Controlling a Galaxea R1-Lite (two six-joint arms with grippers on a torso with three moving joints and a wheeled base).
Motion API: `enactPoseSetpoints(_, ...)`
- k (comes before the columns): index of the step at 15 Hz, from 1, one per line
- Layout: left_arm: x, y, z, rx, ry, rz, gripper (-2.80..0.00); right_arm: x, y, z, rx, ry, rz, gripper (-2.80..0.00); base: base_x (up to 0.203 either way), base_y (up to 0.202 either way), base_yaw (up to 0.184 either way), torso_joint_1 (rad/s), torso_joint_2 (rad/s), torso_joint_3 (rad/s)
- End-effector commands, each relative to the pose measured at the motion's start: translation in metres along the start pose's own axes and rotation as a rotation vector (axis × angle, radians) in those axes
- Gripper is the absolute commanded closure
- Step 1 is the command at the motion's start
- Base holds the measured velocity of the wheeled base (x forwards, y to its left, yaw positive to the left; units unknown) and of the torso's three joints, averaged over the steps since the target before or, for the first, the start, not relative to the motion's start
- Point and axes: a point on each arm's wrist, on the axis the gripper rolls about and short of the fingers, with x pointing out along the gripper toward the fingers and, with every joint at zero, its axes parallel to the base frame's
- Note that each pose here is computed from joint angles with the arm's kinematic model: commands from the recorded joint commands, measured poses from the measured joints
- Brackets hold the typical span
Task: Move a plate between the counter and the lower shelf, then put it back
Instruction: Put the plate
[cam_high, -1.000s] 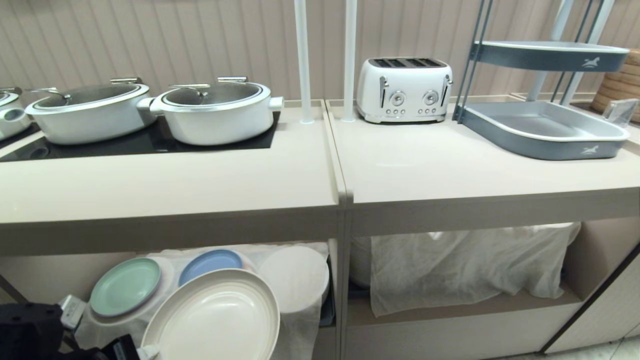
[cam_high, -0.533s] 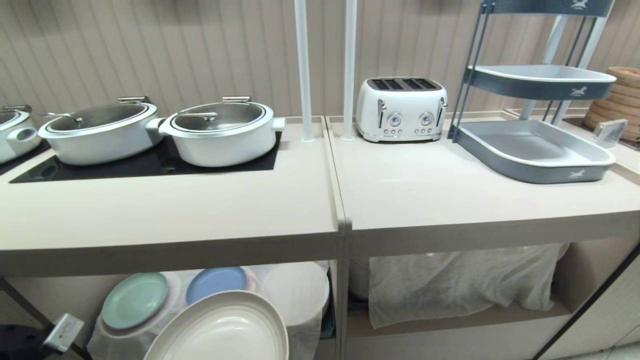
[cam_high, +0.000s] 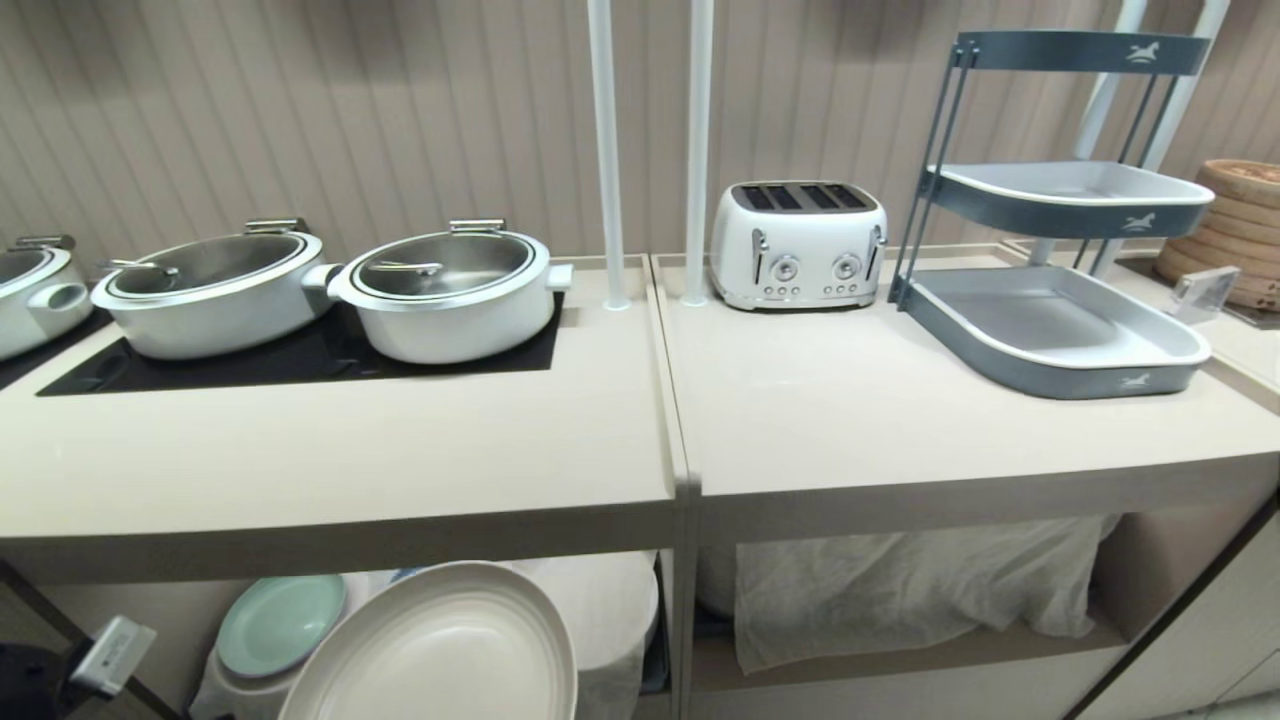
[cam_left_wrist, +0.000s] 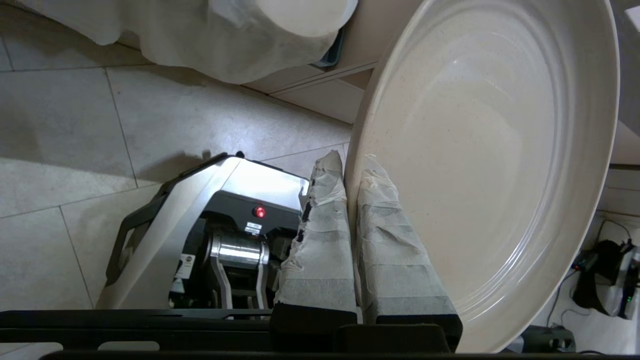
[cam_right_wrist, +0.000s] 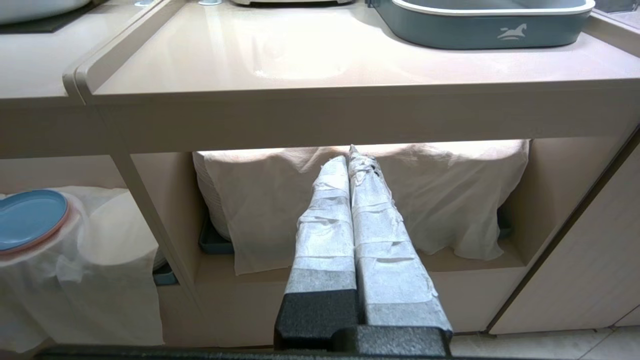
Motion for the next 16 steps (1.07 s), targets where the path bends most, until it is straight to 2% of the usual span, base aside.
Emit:
enactPoseSetpoints(1,0.0001,-0.0001,0.0001,-0.004,-0.001,0.000,0.00,0.0000,0.0000,0.0000,0.000,0.000,0.001,0.00,0.000,0.000,0.000,0.168,-0.33,-0.163)
enactPoseSetpoints(16,-0.0011,-0.0048,0.0048,-0.003,-0.016,-0.016,0.00,0.0000,0.0000,-0.0002,0.000,0.002,0.001,0.00,0.000,0.000,0.000,0.151,-0.30,-0.158)
